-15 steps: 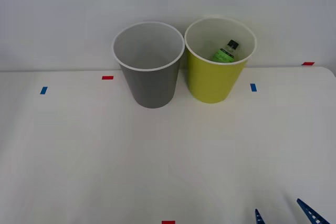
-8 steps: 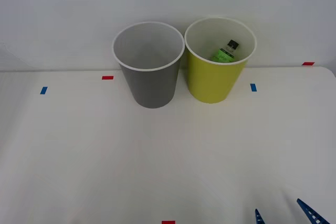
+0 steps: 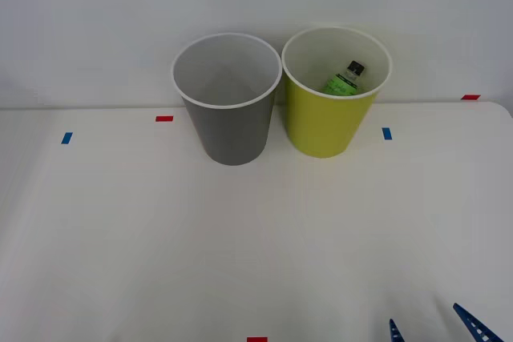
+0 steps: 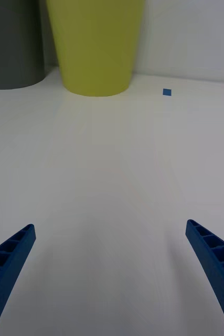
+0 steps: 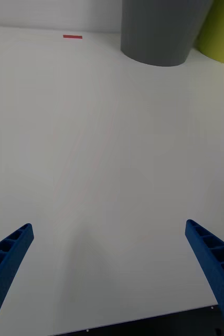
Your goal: Put cans in the gray bin and PET bottles in the light green bin.
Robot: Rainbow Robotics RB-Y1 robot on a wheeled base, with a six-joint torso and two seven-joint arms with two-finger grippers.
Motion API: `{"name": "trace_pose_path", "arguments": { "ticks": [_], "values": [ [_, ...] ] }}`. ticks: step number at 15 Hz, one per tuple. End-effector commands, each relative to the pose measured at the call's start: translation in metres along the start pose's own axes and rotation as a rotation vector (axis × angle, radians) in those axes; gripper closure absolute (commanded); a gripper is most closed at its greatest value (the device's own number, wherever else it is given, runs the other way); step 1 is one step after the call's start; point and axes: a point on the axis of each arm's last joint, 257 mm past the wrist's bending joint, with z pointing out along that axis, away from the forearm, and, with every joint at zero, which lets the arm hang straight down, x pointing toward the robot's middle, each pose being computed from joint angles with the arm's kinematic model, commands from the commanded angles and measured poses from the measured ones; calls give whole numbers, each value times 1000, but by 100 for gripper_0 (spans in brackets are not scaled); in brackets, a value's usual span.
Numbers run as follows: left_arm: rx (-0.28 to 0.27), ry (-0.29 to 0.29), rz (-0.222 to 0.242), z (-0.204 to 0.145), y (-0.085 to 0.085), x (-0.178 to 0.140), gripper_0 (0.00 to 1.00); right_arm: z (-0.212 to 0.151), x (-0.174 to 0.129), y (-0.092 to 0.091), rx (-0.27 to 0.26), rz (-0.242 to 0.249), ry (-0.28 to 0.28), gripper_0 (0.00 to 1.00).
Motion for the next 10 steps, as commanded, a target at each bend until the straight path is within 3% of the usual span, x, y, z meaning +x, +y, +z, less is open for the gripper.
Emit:
{"name": "trace_pose_path", "arguments": {
  "ticks": [1, 10],
  "values": [
    [0, 0, 0, 0, 0, 0, 0, 0, 0, 0, 0, 0, 0, 0],
    [0, 0, 0, 0, 0, 0, 0, 0, 0, 0, 0, 0, 0, 0]
  ]
}}
